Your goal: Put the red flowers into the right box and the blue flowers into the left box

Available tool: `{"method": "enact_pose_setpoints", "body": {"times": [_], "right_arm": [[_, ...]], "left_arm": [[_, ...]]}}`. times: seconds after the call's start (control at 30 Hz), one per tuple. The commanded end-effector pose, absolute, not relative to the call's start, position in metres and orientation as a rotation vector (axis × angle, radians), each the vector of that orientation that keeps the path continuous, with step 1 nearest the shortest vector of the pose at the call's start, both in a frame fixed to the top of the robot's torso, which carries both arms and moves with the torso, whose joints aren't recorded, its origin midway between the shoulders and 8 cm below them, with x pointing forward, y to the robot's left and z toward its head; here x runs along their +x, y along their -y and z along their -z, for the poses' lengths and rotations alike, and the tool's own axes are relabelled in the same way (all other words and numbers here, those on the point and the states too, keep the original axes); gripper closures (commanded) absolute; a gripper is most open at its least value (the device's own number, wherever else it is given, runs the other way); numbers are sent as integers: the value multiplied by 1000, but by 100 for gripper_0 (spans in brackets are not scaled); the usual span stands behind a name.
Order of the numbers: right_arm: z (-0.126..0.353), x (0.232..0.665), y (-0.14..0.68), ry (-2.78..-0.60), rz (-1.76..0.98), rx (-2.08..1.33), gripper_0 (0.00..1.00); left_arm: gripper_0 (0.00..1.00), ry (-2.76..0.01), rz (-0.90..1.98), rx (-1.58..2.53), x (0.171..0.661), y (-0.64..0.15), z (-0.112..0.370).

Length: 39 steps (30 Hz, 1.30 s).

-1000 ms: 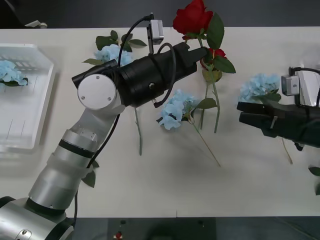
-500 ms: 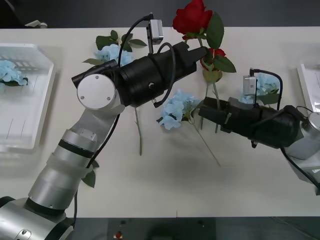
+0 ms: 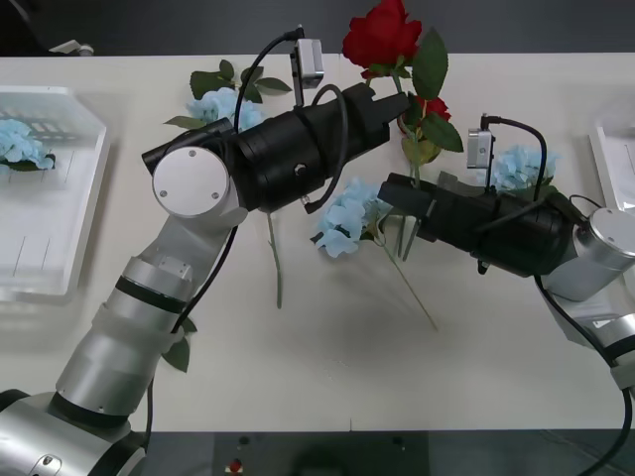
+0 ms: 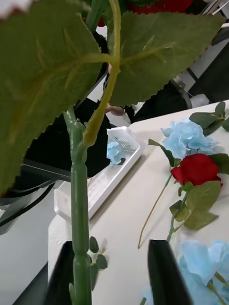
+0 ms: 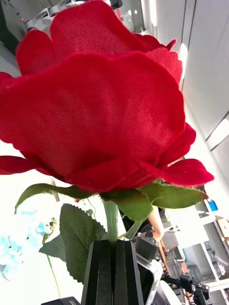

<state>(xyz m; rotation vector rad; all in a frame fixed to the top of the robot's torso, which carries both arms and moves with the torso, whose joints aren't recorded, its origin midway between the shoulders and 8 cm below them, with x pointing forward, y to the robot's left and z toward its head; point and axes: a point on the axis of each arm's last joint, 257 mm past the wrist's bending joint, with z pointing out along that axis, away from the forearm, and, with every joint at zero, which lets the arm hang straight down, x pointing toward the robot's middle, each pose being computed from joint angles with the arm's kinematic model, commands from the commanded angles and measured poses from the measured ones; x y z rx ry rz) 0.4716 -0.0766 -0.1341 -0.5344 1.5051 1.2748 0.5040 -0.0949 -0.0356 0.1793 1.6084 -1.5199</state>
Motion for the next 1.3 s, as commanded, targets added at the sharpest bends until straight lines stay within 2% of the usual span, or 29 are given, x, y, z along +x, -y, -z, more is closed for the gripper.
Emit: {"method": "enact_pose_setpoints", "body": {"times": [0.03, 0.33, 0.37, 0.4, 0.43, 0.47, 0.5, 0.53, 0.8, 0.9, 1.13, 1.3], "right_arm": [[119, 471, 70, -1465, -1263, -572, 100], [115, 476, 70, -1460, -1252, -560, 100], [115, 477, 71, -1462, -1248, -558, 100], [115, 477, 71, -1462, -1247, -556, 100], [113, 478, 71, -1459, -1247, -553, 100], [113, 479, 72, -1460, -1246, -551, 100], [113, 479, 72, -1460, -1244, -554, 100], [113, 479, 72, -1461, -1243, -549, 100], [112, 492, 103, -1504, -1141, -585, 100], [119, 501, 142, -1605, -1039, -617, 100], [124, 530, 282, -1957, -772, -402, 100], [132, 530, 390, -2137, -543, -209, 100]], "left_arm": [[100, -1582, 1526, 202, 502, 94, 17], [99, -1589, 1518, 201, 503, 91, 20], [89, -1594, 1508, 200, 505, 87, 22], [65, -1597, 1500, 200, 507, 84, 23], [35, -1606, 1486, 200, 509, 78, 27], [10, -1619, 1474, 196, 511, 71, 33], [3, -1622, 1473, 193, 512, 68, 34], [0, -1631, 1472, 187, 513, 62, 38], [0, -1814, 1370, 283, 509, -13, 85], [0, -1899, 1264, 326, 510, -58, 103], [0, -2088, 963, 346, 534, -156, 147], [0, -2145, 663, 339, 562, -207, 175]]}}
